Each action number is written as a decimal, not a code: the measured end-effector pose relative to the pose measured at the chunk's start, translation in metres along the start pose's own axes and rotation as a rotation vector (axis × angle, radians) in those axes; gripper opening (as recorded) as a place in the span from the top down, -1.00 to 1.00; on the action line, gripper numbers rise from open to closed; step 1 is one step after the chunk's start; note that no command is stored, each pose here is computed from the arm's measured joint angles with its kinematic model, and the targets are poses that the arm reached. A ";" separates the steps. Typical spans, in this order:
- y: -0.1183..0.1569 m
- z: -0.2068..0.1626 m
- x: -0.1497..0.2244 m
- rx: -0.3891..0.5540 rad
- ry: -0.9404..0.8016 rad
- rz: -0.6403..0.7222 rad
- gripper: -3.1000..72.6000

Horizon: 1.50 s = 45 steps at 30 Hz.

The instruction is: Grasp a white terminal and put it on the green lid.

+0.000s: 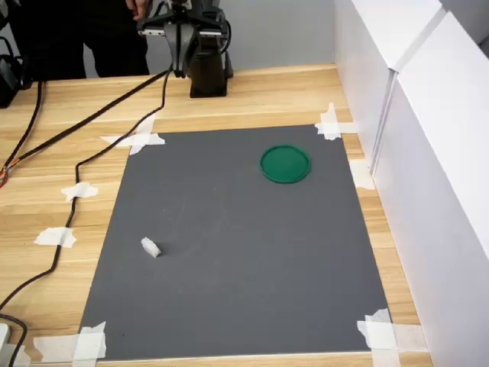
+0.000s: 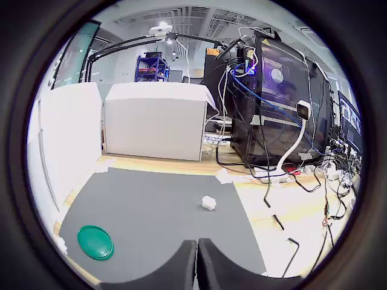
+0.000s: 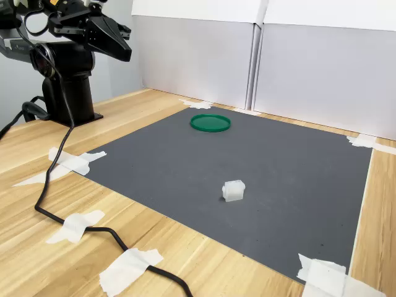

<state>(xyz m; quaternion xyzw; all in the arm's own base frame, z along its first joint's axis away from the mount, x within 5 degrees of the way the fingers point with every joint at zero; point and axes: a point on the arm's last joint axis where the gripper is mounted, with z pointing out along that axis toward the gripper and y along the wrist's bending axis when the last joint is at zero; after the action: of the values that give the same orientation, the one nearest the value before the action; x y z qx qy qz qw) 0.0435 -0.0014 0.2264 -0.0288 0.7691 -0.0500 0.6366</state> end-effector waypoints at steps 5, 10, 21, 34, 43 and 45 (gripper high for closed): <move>0.000 0.000 0.000 0.000 0.000 0.000 0.96; 0.000 0.000 0.000 0.000 0.000 0.000 0.96; 0.000 0.000 0.000 0.000 0.000 -0.001 0.96; 0.002 0.000 -0.002 -0.024 -0.018 0.063 0.96; 0.003 0.000 -0.002 -0.028 -0.020 0.073 0.96; 0.003 0.000 -0.002 -0.028 -0.019 0.073 0.96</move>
<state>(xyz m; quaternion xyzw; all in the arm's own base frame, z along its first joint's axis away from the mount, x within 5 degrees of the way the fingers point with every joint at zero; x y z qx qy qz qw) 0.0438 0.0013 0.2279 -0.0100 0.7643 -0.0154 0.6446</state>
